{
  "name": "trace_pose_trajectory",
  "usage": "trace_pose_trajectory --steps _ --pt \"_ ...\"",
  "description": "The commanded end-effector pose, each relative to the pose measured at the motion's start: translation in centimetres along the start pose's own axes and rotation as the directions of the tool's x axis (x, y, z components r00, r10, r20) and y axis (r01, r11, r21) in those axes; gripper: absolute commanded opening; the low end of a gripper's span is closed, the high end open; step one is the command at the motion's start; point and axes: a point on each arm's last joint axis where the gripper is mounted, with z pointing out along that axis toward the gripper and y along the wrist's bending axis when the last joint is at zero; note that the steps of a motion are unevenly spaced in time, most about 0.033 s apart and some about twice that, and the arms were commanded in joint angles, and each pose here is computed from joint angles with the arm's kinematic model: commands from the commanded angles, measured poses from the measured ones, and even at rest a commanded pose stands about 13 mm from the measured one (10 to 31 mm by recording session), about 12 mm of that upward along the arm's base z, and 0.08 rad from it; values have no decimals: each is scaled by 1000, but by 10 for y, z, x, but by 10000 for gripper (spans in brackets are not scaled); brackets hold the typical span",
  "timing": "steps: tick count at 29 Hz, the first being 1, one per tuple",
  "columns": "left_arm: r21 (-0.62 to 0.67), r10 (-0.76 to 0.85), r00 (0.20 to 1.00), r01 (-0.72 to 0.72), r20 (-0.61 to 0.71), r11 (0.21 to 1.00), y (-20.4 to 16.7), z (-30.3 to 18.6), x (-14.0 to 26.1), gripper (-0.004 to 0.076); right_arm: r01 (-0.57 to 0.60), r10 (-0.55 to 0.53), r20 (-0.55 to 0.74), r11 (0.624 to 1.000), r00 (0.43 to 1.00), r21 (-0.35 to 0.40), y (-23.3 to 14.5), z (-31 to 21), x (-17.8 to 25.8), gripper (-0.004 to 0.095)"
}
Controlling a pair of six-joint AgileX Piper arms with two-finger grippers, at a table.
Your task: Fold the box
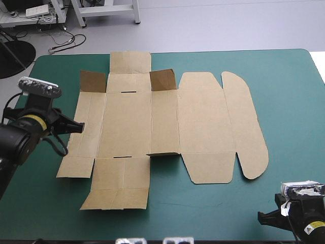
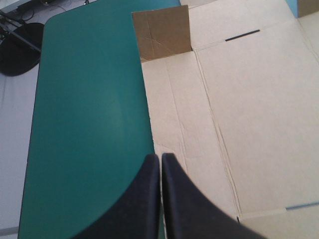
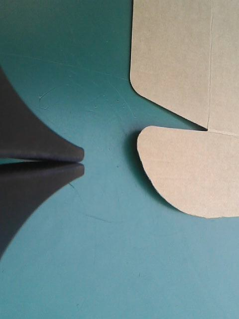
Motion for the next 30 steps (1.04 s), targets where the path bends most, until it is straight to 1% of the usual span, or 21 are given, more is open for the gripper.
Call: trace_pose_trajectory --steps 1,3,6,9,11,12,15,17,19,23,25,28,29,30 --pt "-45 -76 996 79 52 996 16 12 -27 15 6 -6 72 1000 997 1 0 -5 -11 -20" --pt "-55 -153 988 153 5 987 31 28 -30 15 6 -6 72 1000 997 1 0 -5 -11 -20" --pt "-38 -264 961 262 -82 964 58 51 -21 15 6 -6 72 1000 997 1 0 -5 -11 -20" --pt "4 -405 900 411 -162 911 87 72 -5 15 6 -6 72 1000 997 1 0 -5 -11 -20" --pt "37 -504 835 524 -218 851 106 86 8 15 6 -6 72 1000 997 1 0 -5 -11 -20" --pt "50 -527 811 555 -254 830 115 93 15 15 6 -6 72 1000 997 1 0 -5 -11 -20" --pt "91 -555 754 618 -351 781 129 112 32 14 6 -6 72 1000 997 1 0 -5 -11 -20" --pt "83 -561 721 640 -407 764 135 125 42 13 6 -6 72 1000 997 1 0 -5 -11 -20" --pt "75 -558 706 646 -438 759 137 137 48 13 6 -6 72 1000 997 1 0 -5 -11 -20" --pt "101 -540 679 664 -497 741 135 151 54 22 6 -6 72 1000 997 1 0 -5 -11 -20" --pt "114 -526 664 671 -532 732 133 155 57 58 6 -6 72 1000 997 1 0 -5 -11 -20" --pt "159 -480 657 670 -582 725 129 159 61 156 6 -6 72 1000 997 1 0 -5 -11 -20" --pt "179 -469 653 676 -595 715 127 162 62 260 6 -6 72 1000 997 1 0 -5 -11 -20" --pt "179 -469 650 679 -597 712 127 163 63 305 6 -6 72 1000 997 1 0 -5 -11 -20"
